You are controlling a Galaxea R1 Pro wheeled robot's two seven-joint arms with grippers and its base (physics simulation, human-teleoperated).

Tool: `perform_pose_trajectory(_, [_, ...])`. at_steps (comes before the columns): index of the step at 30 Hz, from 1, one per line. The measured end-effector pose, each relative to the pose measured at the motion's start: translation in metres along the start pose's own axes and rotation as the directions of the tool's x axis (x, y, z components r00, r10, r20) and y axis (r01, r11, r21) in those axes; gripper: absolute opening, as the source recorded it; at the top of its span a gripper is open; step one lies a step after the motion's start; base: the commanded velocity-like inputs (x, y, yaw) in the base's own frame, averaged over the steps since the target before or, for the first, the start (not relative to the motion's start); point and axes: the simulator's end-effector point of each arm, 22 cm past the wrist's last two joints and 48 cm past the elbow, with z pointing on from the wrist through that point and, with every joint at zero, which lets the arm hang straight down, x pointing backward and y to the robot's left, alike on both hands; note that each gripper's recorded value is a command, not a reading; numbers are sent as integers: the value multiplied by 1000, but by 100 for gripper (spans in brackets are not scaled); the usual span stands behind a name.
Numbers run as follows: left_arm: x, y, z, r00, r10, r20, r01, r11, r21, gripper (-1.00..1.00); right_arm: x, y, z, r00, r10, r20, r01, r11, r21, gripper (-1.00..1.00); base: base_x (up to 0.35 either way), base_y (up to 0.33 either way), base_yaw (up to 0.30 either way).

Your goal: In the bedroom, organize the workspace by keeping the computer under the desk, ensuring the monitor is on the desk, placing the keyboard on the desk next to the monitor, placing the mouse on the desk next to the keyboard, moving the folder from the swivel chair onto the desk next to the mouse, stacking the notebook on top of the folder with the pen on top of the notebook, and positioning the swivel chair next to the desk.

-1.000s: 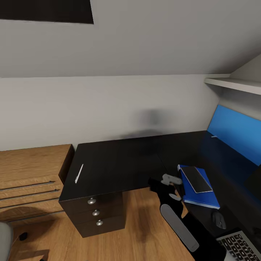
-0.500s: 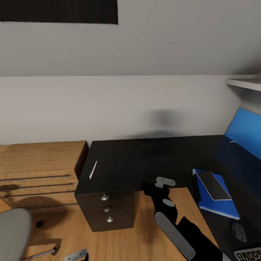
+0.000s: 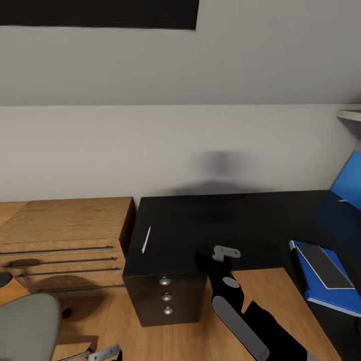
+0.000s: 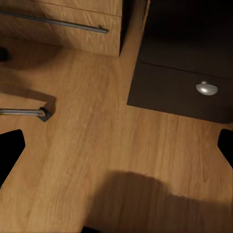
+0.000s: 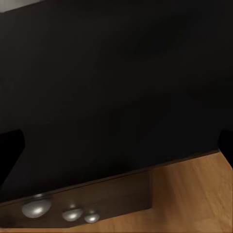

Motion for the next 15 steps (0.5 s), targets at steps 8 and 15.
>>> perform_pose_trajectory(8, [1, 0, 0, 1000, 0, -3, 0, 1000, 0, 100, -3, -1, 0, 1000, -15, 15, 15, 1000, 6, 100, 135, 51, 146])
perform_pose_trajectory(15, [1, 0, 0, 1000, 0, -4, 0, 1000, -1, 100, -5, -1, 1, 999, -22, 25, 22, 1000, 11, 100, 16, 6, 261])
